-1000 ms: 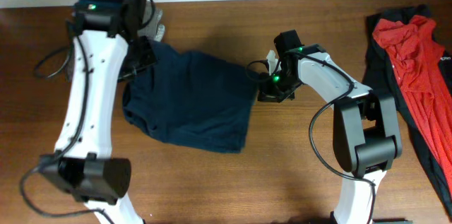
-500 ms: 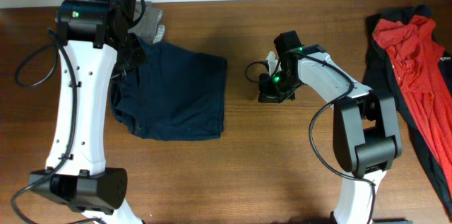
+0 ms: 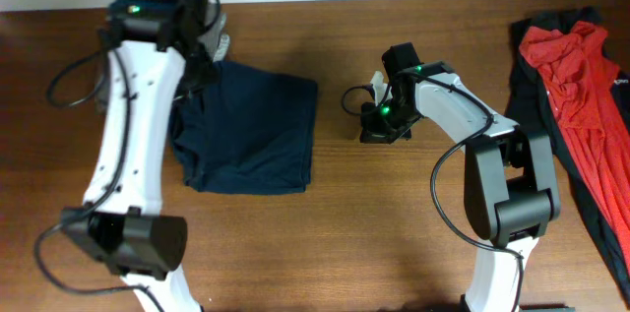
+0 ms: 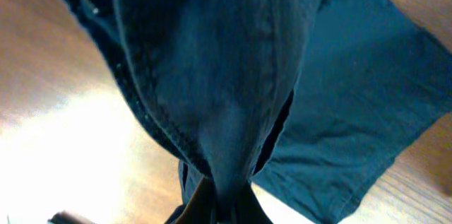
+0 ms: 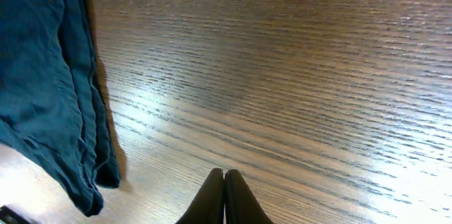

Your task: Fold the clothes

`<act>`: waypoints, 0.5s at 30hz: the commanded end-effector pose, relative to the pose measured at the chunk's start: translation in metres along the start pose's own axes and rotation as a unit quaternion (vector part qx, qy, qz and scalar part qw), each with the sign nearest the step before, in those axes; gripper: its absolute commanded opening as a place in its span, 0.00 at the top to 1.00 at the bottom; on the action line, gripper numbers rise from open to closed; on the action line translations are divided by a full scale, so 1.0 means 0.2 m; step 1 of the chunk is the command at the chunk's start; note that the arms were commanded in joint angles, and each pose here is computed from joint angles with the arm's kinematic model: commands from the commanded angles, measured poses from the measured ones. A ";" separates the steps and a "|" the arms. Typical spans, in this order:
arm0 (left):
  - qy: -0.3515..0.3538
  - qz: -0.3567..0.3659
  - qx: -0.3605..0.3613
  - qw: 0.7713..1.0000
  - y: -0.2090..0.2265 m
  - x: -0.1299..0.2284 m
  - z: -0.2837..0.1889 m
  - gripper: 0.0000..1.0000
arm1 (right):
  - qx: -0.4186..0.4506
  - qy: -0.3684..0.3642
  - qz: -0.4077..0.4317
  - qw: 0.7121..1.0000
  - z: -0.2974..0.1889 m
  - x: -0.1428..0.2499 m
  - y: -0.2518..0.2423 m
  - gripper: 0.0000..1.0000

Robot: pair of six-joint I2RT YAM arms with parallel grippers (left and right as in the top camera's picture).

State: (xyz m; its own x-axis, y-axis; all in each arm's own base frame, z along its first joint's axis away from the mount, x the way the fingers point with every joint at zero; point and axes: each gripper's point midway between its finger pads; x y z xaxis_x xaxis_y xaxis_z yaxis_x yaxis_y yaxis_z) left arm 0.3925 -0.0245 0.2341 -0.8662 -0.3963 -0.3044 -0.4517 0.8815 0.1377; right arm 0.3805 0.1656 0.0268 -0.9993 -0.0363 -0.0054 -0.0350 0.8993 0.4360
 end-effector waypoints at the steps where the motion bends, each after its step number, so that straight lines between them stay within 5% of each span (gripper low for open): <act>1: -0.019 0.016 -0.013 1.000 -0.09 -0.01 0.02 0.99 | 0.011 0.016 -0.015 1.000 0.06 0.04 0.00 0.93; 15: -0.003 0.095 -0.026 0.995 -0.49 0.12 0.30 0.99 | 0.012 0.028 -0.029 0.999 0.09 0.08 0.06 0.93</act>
State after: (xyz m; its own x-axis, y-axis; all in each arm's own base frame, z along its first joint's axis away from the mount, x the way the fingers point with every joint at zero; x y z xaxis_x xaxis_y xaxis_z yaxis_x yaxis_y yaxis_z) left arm 0.4244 -0.1015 0.1742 -0.9295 -0.2293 -0.2888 -0.2935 0.9342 0.2030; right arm 0.3686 0.1856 0.0262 -0.9951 -0.0986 0.0000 -0.0891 0.8989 0.4290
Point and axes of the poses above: each gripper's point midway between its finger pads, its own z axis out along the fingers, its own y axis along the line the jaws close on, x = y × z, and after that the axes turned 1 degree about -z, right-handed
